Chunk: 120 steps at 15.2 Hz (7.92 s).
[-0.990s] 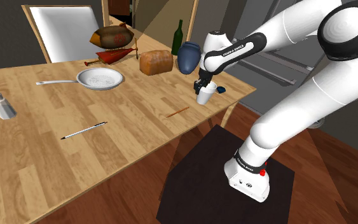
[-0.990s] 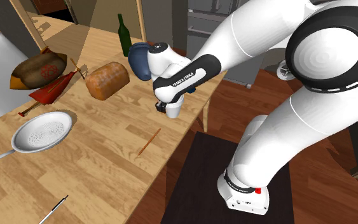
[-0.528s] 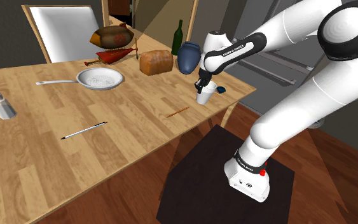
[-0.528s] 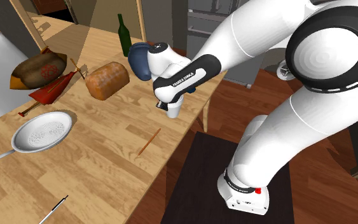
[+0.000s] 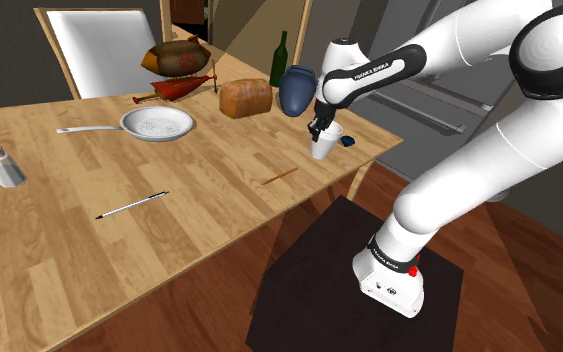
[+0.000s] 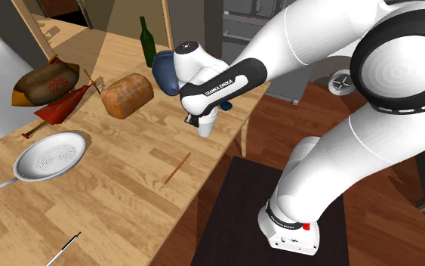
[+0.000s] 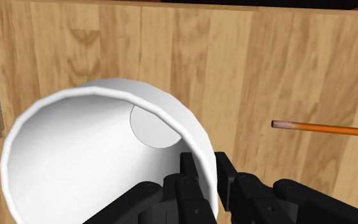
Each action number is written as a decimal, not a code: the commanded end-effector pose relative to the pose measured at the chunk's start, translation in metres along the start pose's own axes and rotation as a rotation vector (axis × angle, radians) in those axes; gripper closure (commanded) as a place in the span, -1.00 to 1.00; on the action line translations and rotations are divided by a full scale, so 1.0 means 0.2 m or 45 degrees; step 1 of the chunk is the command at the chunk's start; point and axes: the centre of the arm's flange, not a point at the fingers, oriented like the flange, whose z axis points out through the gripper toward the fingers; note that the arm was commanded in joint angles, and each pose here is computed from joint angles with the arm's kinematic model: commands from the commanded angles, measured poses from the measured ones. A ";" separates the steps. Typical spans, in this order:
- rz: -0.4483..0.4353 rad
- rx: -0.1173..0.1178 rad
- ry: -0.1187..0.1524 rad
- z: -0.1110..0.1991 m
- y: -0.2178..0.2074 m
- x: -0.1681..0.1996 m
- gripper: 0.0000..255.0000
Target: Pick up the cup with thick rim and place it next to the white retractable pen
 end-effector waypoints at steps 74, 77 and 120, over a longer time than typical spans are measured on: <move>0.000 0.000 0.000 -1.27 -2.32 0.47 1.00; 0.000 0.000 0.000 -1.19 -2.34 0.47 1.00; 0.000 0.000 0.000 -0.36 -2.49 0.42 -1.00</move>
